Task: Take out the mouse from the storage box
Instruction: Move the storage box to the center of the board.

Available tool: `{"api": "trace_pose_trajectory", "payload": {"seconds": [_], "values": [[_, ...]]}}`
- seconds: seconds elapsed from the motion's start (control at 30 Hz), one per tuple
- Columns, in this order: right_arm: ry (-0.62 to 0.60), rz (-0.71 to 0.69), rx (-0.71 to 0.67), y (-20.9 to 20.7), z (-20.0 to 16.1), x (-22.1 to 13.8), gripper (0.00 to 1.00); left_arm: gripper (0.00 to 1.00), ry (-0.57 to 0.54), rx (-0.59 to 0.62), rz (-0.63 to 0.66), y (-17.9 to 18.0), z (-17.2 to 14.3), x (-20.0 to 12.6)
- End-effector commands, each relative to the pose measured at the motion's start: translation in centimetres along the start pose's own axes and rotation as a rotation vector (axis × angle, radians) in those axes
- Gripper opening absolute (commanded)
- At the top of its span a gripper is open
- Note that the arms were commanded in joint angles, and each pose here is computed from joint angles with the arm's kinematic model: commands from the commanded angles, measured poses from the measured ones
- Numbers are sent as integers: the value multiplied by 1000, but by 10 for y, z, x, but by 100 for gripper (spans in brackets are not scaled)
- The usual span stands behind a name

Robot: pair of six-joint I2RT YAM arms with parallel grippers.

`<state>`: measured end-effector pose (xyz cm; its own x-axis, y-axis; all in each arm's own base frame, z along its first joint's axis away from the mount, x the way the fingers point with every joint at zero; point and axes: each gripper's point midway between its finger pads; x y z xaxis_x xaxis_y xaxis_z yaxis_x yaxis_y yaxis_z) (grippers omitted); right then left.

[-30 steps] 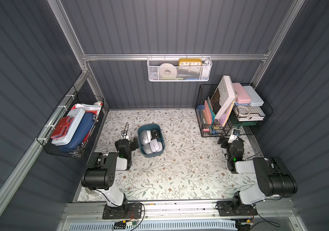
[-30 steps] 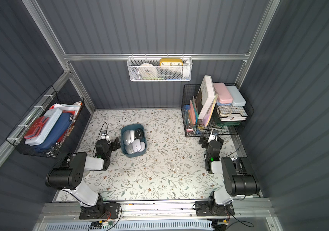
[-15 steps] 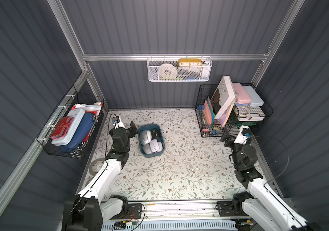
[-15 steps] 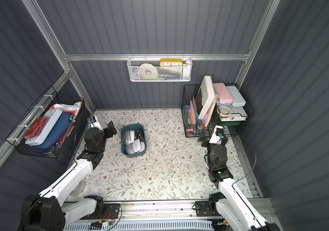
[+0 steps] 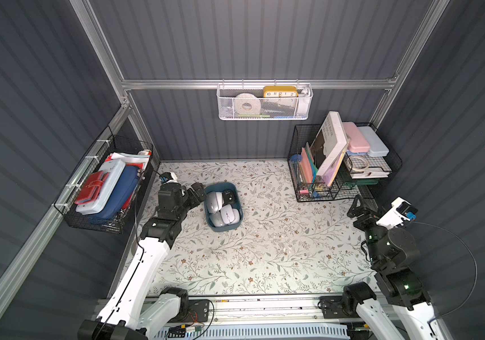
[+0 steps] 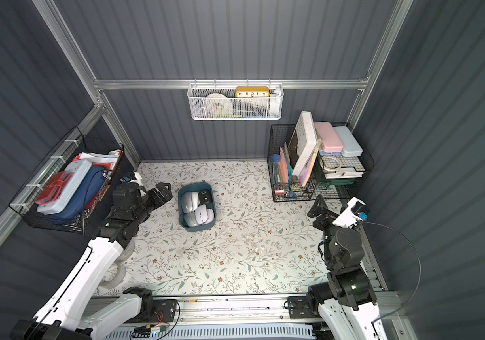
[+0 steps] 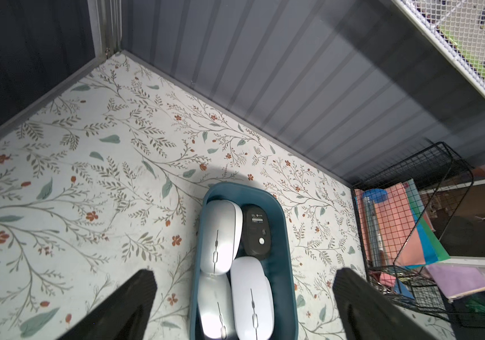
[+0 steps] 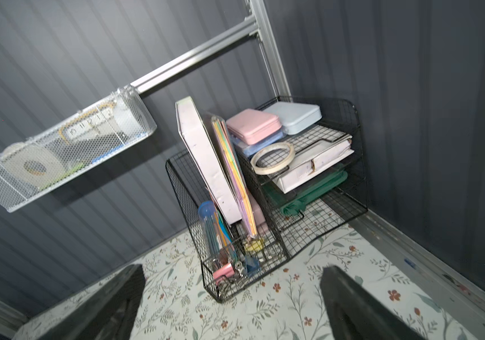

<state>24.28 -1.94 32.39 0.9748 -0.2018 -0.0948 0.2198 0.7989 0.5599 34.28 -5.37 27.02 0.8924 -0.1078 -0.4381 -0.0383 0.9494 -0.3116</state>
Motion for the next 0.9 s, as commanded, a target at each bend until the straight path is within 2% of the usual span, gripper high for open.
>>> {"api": "trace_pose_trajectory", "payload": {"seconds": [0.0, 0.17, 0.43, 0.67, 0.87], "values": [[188, -17, -28, 4, -27, 4, 99, 99, 49, -13, -26, -5, -8, -4], [349, 0, -23, 20, -53, 15, 99, 99, 168, 54, 2, -5, -17, 25], [525, 27, -99, 60, -98, 26, 99, 99, 316, 23, 16, -1, -51, 46], [661, 80, -271, 132, -150, 32, 99, 99, 418, -28, 74, 15, -89, 43], [751, 148, -410, 200, -209, 31, 99, 99, 478, -77, 85, 24, -121, 40]]}}
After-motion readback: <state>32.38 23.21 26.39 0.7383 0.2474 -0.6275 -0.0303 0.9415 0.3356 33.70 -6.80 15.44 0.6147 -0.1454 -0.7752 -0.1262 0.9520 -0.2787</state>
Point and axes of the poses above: each gripper's point midway between its finger pads, its own x axis out along the fingers, its own y axis along the line the jaws close on, z = x × y, and after that the axes turned 10 degrees about x, right-handed
